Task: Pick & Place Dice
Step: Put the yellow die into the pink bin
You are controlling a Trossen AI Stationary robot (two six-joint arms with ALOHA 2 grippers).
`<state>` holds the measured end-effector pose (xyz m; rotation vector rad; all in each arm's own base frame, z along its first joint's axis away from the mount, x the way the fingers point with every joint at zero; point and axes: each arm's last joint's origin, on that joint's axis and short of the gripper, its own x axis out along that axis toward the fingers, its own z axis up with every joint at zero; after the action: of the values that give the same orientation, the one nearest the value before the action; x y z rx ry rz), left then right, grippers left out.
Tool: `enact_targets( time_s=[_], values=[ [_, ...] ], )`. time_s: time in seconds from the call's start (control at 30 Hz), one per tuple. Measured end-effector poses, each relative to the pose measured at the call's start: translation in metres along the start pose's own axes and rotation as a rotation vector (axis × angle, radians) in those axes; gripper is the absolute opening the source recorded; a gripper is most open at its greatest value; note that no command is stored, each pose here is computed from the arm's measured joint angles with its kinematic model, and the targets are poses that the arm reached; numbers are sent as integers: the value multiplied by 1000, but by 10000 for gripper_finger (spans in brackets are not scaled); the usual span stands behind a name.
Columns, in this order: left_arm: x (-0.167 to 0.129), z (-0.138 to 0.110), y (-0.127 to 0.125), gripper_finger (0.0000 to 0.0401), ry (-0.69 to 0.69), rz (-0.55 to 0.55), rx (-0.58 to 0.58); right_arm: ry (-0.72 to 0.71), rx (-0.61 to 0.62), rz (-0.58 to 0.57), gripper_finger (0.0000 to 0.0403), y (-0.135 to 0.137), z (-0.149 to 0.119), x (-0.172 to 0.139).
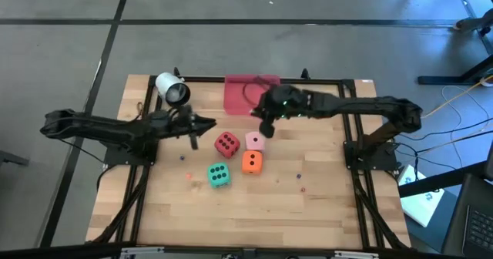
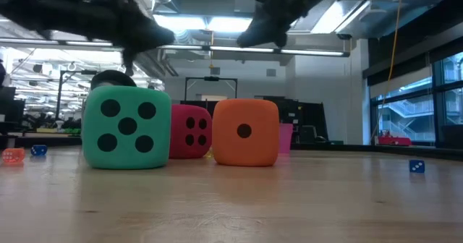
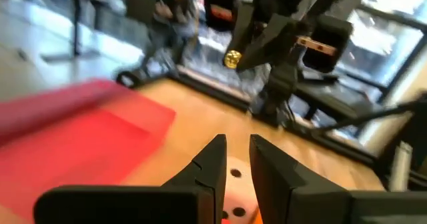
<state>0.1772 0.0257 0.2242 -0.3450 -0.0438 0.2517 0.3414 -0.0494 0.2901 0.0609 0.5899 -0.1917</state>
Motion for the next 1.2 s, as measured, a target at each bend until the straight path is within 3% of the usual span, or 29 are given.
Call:
enact_targets(
  time_s=[0.23, 0.4, 0.63, 0.93, 1.2],
  values=[
    [39, 10, 17, 61, 88, -59, -118, 13, -289, -77, 52, 30, -9, 12],
    [55, 9, 27, 61, 53, -192, -233, -9, -436, -126, 52, 47, -29, 13],
    [68, 6, 25, 61, -35, -381, -319, -126, -542, -187, 51, 63, -35, 7],
    [78, -10, 20, 66, -50, -437, -359, -216, -594, -181, 51, 68, -26, 4],
    [81, -14, 19, 111, -68, -399, -398, -239, -602, -132, 51, 70, -25, 4]
  ],
)
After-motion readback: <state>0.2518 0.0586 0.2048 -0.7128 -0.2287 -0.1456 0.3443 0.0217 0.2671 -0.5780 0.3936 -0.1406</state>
